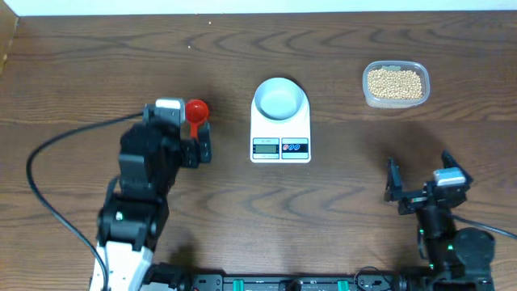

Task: Scoop item into bowl and weigh 50g on scale
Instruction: 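Reach the left gripper to the red scoop and grasp its cup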

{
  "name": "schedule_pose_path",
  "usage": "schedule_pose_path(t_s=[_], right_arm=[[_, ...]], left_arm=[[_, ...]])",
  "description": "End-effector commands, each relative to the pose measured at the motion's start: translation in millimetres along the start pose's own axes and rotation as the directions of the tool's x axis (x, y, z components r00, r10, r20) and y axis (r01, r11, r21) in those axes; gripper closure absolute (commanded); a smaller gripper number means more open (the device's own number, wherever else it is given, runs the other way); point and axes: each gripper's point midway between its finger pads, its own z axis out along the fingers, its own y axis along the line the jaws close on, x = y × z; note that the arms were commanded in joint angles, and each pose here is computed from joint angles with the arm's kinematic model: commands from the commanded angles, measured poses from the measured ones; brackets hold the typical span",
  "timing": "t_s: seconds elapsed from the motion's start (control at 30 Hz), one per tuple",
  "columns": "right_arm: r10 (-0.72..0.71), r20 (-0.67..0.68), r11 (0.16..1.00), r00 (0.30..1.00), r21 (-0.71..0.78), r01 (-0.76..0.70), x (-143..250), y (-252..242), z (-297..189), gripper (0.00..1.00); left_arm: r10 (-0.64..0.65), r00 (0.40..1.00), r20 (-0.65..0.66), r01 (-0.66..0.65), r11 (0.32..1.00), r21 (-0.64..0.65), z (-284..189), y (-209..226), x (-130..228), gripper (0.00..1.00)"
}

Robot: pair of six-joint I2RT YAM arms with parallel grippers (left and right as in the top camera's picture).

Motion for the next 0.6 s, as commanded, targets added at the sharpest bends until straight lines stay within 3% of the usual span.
schedule_pose_path(t_s=[0.0, 0.27, 0.57], right_arm=[[0.013, -0.007, 1.0, 1.0, -0.024, -0.013, -37, 3, -2, 0.01], [0.035, -0.199, 0.997, 0.979, -0.053, -0.047, -76, 3, 14, 0.01], [0.054, -0.495, 0.979, 0.867, -0.144, -0.143, -81, 15, 53, 0.01]], left_arm=[[0.026, 1.0, -0.014, -0.025, 0.999, 0.023, 0, -4, -26, 0.04], [0.023, 0.988, -0.15, -0.011, 0.997, 0.081, 5, -15, -43, 0.04], [-0.032, 0.917, -0.398, 0.086, 0.989, 0.118, 21, -12, -30, 0.03]])
